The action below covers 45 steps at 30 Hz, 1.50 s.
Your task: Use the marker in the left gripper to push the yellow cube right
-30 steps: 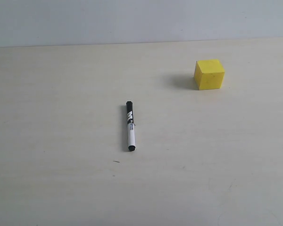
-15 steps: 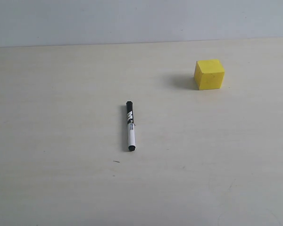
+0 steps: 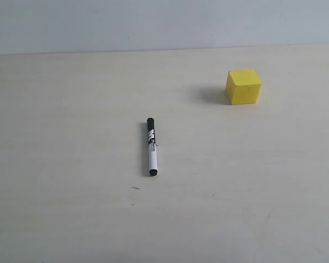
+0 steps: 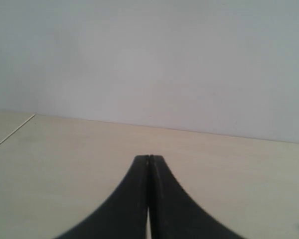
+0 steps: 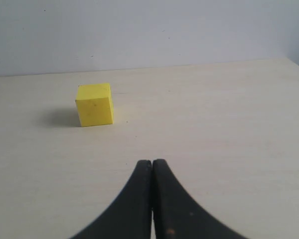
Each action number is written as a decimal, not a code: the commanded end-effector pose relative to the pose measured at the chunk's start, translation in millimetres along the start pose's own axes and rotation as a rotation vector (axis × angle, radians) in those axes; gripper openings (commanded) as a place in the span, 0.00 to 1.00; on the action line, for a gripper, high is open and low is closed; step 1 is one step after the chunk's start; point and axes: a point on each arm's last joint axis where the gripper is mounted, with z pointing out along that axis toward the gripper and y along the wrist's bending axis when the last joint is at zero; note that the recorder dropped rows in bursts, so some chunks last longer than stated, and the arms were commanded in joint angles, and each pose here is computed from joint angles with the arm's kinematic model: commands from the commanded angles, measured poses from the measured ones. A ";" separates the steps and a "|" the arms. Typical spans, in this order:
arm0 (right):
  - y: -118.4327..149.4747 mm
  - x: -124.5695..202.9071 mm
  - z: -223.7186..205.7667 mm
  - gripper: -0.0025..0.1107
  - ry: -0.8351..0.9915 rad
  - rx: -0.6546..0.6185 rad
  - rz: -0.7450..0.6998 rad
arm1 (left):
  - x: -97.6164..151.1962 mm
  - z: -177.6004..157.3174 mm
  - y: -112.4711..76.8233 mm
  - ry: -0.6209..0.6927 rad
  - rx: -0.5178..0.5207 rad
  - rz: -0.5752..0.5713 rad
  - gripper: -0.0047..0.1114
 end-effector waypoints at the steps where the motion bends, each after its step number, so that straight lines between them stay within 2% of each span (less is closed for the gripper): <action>1: -0.4 0.6 0.0 0.02 -0.006 0.008 -0.001 | -0.4 0.0 -0.1 -0.020 0.004 -0.022 0.04; 5: -0.4 0.6 0.0 0.02 -0.006 0.008 -0.001 | 10.8 3.6 0.9 0.010 0.002 -0.026 0.04; 10: -0.4 0.6 0.0 0.02 -0.006 0.008 -0.001 | 36.0 10.0 3.0 0.083 -0.004 -0.033 0.04; 16: -0.4 0.6 0.0 0.02 -0.006 0.008 -0.001 | 51.6 14.6 5.0 0.073 -0.011 -0.046 0.04; 25: -0.4 0.6 0.0 0.02 -0.006 0.008 -0.001 | 50.8 14.7 5.1 0.064 -0.012 -0.029 0.04; 34: -0.4 0.6 0.0 0.02 -0.006 0.008 -0.001 | 63.9 12.6 0.2 0.213 0.074 0.003 0.04; 45: -0.4 0.6 0.0 0.02 -0.006 0.008 -0.001 | 64.1 12.3 -1.5 0.215 0.107 0.009 0.04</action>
